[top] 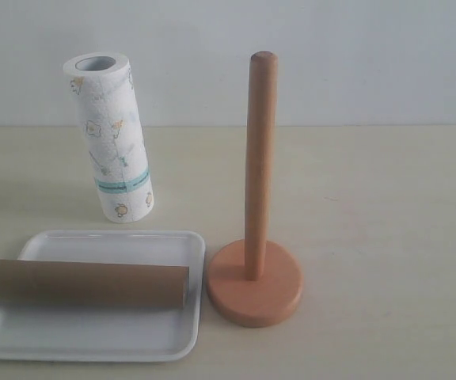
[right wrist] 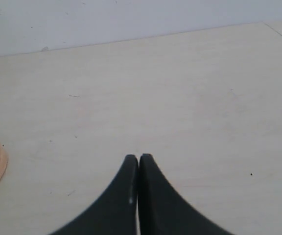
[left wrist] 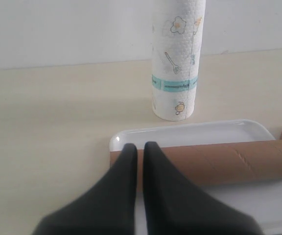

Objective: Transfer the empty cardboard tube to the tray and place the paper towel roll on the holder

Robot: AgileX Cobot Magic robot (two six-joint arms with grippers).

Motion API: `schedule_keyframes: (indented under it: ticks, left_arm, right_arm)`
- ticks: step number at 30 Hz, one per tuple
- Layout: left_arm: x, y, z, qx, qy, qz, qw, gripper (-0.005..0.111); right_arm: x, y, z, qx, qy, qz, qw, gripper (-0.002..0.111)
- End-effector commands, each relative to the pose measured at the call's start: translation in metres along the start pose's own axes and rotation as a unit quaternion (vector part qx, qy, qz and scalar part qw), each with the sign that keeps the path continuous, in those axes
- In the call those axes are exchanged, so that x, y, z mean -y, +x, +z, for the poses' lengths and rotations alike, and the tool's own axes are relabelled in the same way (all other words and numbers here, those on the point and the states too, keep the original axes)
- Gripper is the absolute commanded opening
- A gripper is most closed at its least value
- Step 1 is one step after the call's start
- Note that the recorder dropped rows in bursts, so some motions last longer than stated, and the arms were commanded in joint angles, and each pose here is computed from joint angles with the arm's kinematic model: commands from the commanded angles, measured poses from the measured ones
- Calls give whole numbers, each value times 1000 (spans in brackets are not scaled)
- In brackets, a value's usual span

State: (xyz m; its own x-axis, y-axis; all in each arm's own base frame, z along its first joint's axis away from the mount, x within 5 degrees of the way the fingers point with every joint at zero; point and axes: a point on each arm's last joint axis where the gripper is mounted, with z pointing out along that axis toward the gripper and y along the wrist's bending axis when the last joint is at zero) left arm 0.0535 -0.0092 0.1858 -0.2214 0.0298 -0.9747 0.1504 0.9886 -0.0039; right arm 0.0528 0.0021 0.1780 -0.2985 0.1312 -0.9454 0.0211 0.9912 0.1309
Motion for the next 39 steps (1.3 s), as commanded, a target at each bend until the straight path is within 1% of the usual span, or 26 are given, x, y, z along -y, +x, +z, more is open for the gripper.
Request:
schedule_keyframes:
  ticks: [1,20,22,26,30,33,36,39]
  left_arm:
    - [0,1,0,0,-1,-4,1000,4]
    - [0,0,0,3,-1,-4,1000,4]
    - [1,-2,-1,1,4,-24,1000,4]
    - [5,-35,-16,21,28,-62,997,4]
    - [8,-69,-38,41,38,-55,997,4]
    - [7,-82,-45,74,39,-54,995,4]
    - [7,-94,-48,131,43,-75,988,4]
    - [5,-101,-50,171,37,-77,981,4]
  right_arm:
    - [0,0,0,3,3,-6,1000,0]
    - [0,0,0,3,3,-6,1000,0]
    - [0,0,0,3,3,-6,1000,0]
    - [0,0,0,3,3,-6,1000,0]
    - [0,0,0,3,3,-6,1000,0]
    - [0,0,0,3,3,-6,1000,0]
    - [0,0,0,3,3,-6,1000,0]
    - [0,-1,0,4,3,-6,1000,0]
